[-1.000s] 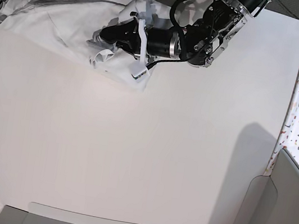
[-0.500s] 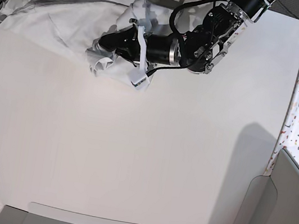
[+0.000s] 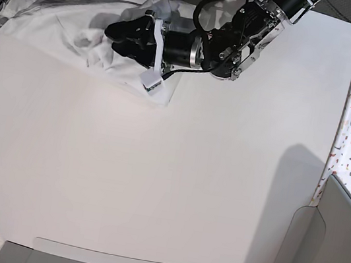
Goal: Layout the t-shirt on the table in an organized manner, then fold the t-shirt properly
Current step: 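Drag the held shirt end with the left gripper toward the right gripper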
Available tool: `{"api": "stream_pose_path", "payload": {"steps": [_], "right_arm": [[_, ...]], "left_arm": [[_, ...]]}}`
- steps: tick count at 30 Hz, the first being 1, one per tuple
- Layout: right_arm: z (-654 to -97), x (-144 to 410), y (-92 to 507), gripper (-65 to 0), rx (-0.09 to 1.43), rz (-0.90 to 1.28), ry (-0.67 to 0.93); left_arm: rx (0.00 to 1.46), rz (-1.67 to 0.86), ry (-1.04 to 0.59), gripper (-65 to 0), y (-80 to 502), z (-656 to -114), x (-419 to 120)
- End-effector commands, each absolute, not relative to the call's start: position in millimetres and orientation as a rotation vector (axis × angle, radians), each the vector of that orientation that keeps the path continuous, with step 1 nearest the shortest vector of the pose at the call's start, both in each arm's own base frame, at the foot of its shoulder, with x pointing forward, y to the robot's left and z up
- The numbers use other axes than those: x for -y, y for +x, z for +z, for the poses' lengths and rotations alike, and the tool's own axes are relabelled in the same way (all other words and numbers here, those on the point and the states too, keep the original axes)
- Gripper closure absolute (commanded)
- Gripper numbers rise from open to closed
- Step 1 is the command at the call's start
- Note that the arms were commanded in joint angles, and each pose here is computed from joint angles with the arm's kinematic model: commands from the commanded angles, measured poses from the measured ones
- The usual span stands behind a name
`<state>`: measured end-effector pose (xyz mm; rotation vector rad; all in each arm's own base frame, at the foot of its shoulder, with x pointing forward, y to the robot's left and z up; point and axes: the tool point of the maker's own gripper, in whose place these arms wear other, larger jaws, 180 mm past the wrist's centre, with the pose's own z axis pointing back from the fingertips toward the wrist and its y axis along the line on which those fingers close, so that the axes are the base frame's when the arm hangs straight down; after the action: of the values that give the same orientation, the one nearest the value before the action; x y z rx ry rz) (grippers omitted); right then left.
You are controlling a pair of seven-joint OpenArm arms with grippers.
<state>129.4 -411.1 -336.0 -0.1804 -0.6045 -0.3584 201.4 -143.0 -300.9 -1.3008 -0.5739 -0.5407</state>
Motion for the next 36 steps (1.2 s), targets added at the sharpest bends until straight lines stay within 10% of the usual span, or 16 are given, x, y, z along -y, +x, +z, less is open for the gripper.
{"api": "stream_pose_path", "payload": {"steps": [1,11,18,36], "right_arm": [[-323.5,418.2,135.6,-42.5,0.641,-0.34,-0.208],[-323.7,418.2,135.1,-42.5,0.639,-0.34,-0.208],[-323.7,418.2,135.1,-42.5,0.639,-0.34,-0.208],[-322.6,418.2,137.6,-42.5,0.647,-0.341,-0.207]], "left_arm": [[0.616,-0.537,-1.351,-29.2,206.1,-283.3,147.6],[0.724,-0.421,-1.32,-27.1,243.4,-275.1,119.4],[0.747,-0.321,-1.221,-0.6,259.8,-296.3,73.6],[0.641,-0.435,-1.172,-0.6,220.3,-306.5,68.1]]}}
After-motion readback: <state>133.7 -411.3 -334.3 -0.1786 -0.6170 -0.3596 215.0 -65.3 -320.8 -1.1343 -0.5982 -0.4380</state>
